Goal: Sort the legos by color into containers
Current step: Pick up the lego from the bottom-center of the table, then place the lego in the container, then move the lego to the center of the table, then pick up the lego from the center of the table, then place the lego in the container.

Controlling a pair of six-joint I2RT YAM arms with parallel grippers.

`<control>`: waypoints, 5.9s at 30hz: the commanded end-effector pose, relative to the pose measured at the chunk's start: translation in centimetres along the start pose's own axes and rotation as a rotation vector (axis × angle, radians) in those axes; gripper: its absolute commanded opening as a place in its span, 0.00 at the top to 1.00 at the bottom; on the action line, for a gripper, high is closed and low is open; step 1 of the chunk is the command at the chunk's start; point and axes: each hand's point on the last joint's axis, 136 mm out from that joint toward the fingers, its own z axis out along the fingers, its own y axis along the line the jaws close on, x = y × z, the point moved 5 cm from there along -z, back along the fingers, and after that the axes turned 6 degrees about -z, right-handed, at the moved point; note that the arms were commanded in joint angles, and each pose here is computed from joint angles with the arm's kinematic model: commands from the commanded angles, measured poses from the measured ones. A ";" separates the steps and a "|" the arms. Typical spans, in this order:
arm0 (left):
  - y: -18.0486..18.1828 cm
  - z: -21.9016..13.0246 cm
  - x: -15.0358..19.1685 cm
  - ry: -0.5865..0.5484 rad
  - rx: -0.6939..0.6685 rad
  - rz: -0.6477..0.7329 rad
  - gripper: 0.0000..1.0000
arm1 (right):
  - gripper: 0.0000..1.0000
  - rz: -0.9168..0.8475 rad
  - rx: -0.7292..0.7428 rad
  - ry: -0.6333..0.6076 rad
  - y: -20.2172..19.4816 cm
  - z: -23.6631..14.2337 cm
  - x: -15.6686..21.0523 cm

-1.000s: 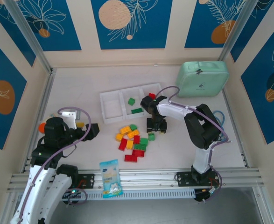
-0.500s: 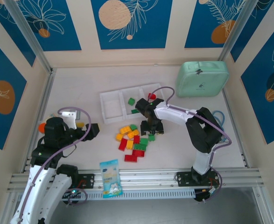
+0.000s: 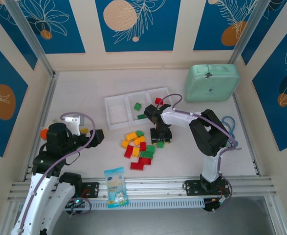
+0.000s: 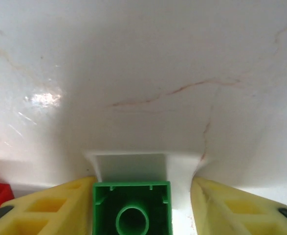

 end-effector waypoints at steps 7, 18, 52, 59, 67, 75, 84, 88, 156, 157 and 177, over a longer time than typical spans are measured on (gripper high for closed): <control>-0.3 0.3 0.2 0.010 0.029 0.005 0.01 | 0.72 -0.040 -0.014 0.020 -0.4 -0.5 0.4; -0.3 0.3 0.2 0.010 0.030 0.006 0.01 | 0.75 -0.243 -0.130 -0.273 3.4 -10.0 -4.2; 0.0 0.2 0.1 0.005 0.009 0.005 0.01 | 0.05 -0.201 -0.215 -0.499 6.2 -13.4 -14.4; 0.0 0.3 0.1 0.008 0.009 0.005 0.01 | 0.01 -0.220 -0.279 -0.469 6.3 -15.1 -10.3; 0.0 0.3 0.1 0.009 0.011 0.002 0.01 | 0.09 -0.272 -0.284 -0.384 6.7 -12.3 -5.8; 0.0 0.4 0.2 0.016 0.014 0.000 0.01 | 0.19 -0.252 -0.256 -0.238 6.9 -7.3 -5.2; 0.0 0.4 0.2 0.016 0.013 -0.001 0.01 | 0.28 -0.238 -0.208 -0.153 7.7 -4.4 -5.9; 0.0 0.5 0.1 0.016 0.013 -0.001 0.01 | 0.31 -0.241 -0.178 -0.143 7.7 -3.8 -5.7; 0.2 0.8 0.2 0.031 0.006 -0.013 0.01 | 0.76 -0.303 -0.058 -0.411 5.4 -13.1 -9.6; 0.2 0.8 0.2 0.030 0.006 -0.012 0.01 | 0.76 -0.294 -0.077 -0.427 5.4 -13.6 -10.5; 0.0 0.6 0.2 0.026 0.014 -0.008 0.01 | 0.71 -0.201 -0.297 -0.406 6.2 -11.6 -20.1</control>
